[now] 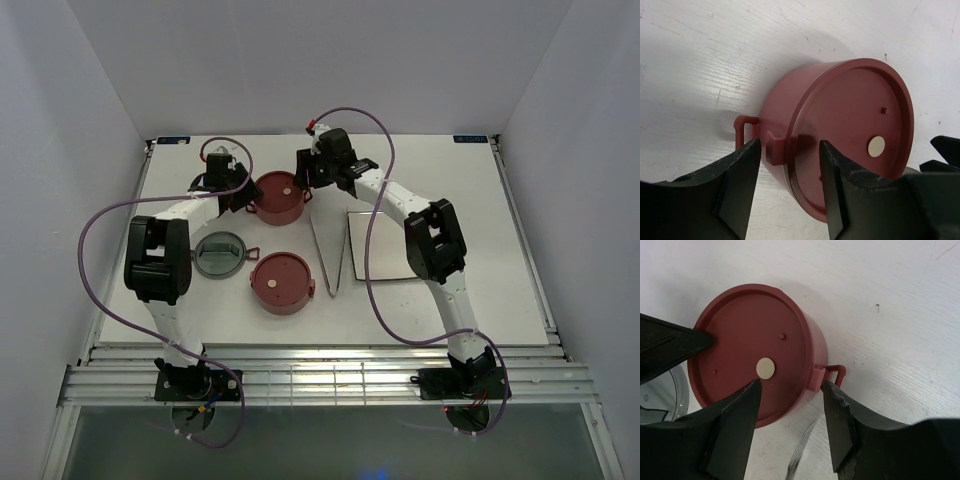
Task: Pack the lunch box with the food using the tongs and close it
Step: Pick up the packing box from the center of the board, then place the packing box into the packing box.
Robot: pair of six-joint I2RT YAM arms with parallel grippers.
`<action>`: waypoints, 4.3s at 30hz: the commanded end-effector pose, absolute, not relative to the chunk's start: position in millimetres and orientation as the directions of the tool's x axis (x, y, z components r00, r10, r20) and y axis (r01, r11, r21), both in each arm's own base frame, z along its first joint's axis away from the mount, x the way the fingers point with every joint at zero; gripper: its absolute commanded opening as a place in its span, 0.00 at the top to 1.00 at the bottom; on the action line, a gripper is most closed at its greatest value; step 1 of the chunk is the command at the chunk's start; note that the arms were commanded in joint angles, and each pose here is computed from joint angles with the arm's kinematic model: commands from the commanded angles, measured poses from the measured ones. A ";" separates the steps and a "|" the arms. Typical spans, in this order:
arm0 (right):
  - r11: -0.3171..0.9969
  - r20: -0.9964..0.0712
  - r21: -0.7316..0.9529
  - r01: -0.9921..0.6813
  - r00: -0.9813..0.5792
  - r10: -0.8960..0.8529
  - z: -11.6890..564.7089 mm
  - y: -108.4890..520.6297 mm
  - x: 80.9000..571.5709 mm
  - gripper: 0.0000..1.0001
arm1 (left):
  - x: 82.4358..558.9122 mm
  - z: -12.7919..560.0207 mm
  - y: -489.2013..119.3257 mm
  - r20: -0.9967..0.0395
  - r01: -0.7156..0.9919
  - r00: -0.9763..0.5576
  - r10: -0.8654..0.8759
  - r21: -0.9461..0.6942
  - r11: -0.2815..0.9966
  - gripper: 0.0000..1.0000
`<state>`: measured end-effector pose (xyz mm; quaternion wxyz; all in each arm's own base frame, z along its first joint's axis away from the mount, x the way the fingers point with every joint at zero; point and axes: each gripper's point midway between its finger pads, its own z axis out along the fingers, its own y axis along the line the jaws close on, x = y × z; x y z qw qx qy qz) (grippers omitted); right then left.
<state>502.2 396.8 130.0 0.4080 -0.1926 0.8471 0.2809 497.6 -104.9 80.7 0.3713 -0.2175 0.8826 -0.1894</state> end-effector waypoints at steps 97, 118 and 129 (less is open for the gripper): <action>0.675 -0.723 0.488 -0.554 -0.690 -0.043 198.6 418.6 193.7 0.92 | 288.7 242.2 -153.3 -0.510 0.096 -0.672 -0.538 -0.779 0.619 1.00; 0.761 -0.696 0.464 -0.453 -0.718 -0.003 169.9 401.5 171.9 0.92 | 279.8 195.6 -152.4 -0.467 0.041 -0.707 -0.532 -0.778 0.627 1.00; 0.763 -0.679 0.466 -0.448 -0.734 -0.016 151.7 399.8 166.8 0.92 | 278.6 182.2 -143.3 -0.481 0.005 -0.689 -0.542 -0.751 0.660 1.00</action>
